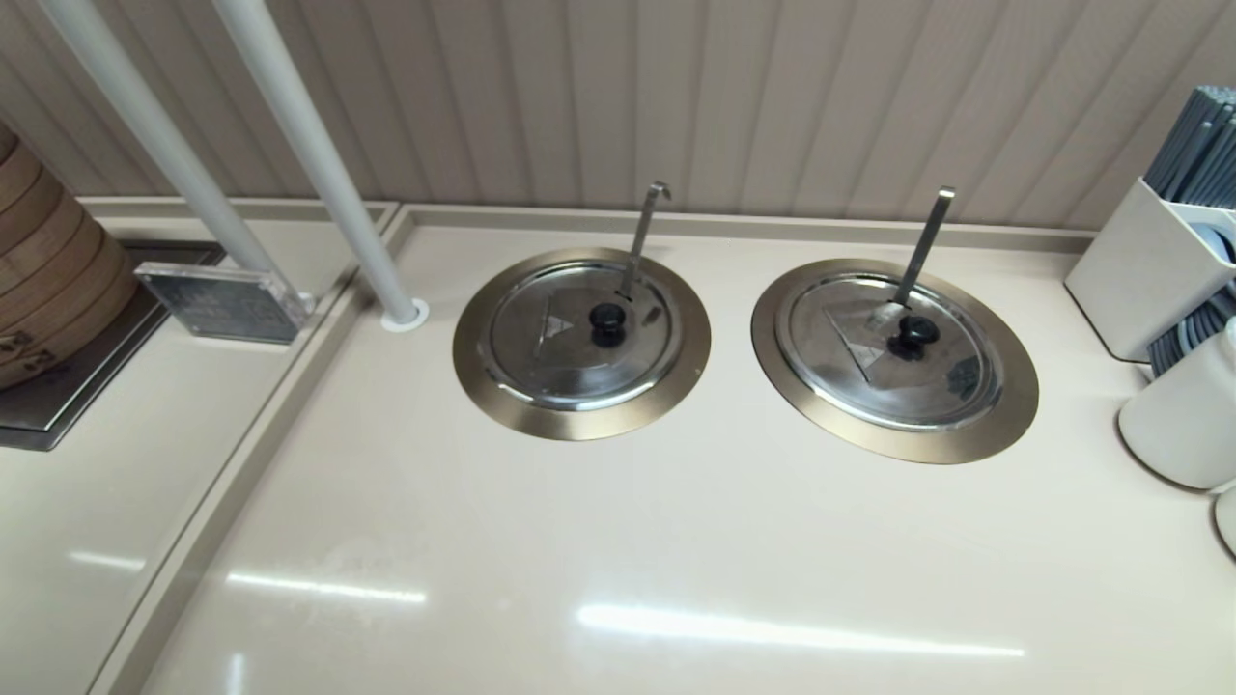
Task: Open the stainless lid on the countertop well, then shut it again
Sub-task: Open the lid
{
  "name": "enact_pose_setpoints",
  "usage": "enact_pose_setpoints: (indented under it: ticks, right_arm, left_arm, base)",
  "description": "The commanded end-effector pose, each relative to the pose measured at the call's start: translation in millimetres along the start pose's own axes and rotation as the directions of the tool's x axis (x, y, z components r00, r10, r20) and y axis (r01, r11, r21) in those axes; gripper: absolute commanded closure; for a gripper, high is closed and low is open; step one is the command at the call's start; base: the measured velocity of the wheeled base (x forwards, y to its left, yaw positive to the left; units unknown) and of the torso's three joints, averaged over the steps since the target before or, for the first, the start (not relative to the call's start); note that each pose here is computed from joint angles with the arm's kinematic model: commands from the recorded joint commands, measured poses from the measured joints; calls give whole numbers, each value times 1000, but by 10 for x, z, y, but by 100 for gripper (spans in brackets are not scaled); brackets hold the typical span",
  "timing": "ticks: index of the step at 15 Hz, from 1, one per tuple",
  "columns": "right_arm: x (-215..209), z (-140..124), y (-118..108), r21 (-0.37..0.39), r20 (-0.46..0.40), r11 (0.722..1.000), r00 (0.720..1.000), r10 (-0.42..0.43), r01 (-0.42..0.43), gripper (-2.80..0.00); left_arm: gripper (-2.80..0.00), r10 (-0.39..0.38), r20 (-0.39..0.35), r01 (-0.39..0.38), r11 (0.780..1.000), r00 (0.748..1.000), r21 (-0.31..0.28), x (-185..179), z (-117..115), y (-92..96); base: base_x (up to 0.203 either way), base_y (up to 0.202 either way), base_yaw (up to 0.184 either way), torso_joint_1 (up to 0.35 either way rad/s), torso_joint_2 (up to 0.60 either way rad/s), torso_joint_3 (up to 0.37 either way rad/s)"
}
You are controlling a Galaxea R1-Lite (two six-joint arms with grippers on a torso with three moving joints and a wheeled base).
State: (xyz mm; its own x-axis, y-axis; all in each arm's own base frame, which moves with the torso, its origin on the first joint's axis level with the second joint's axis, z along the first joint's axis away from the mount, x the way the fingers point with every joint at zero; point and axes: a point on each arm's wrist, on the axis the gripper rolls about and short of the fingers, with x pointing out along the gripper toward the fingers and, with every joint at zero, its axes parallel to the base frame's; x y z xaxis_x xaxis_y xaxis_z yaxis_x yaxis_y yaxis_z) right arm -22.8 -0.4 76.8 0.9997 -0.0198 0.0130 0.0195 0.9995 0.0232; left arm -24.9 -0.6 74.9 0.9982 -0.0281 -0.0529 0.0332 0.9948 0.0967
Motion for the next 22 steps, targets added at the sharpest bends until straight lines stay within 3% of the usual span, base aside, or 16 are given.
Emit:
enact_pose_setpoints:
  ticks: [1, 8, 12, 15, 18, 22]
  right_arm:
    - [6, -16, 0, 0, -7, 1000, 1000, 0, 0, -280]
    - [6, -16, 0, 0, -7, 1000, 1000, 0, 0, -280]
    - [6, -18, 0, 0, -8, 1000, 1000, 0, 0, -280]
    - [7, -20, 0, 0, -8, 1000, 1000, 0, 0, -280]
    - [6, -16, 0, 0, -7, 1000, 1000, 0, 0, -280]
    - [6, -16, 0, 0, -7, 1000, 1000, 0, 0, -280]
  left_arm:
    - [0, 5, -1, -5, 1000, 1000, -2, 0, 3, 1]
    - [0, 3, 0, -3, 1000, 1000, -17, -1, 0, 1]
    - [0, -4, 12, 4, 1000, 1000, 23, -11, 31, 1]
    - [0, -39, 65, 38, 999, 997, 26, -70, 184, 5]
    - [0, -70, 52, 69, 997, 996, 27, -57, 255, 6]
    - [0, -85, 1, 85, 996, 996, 19, 41, 589, 40]
  base:
    - [0, 0, 0, 0, 0, 0]
    - [0, 0, 0, 0, 0, 0]
    - [0, 0, 0, 0, 0, 0]
    - [0, 0, 0, 0, 0, 0]
    - [0, 0, 0, 0, 0, 0]
    - [0, 0, 0, 0, 0, 0]
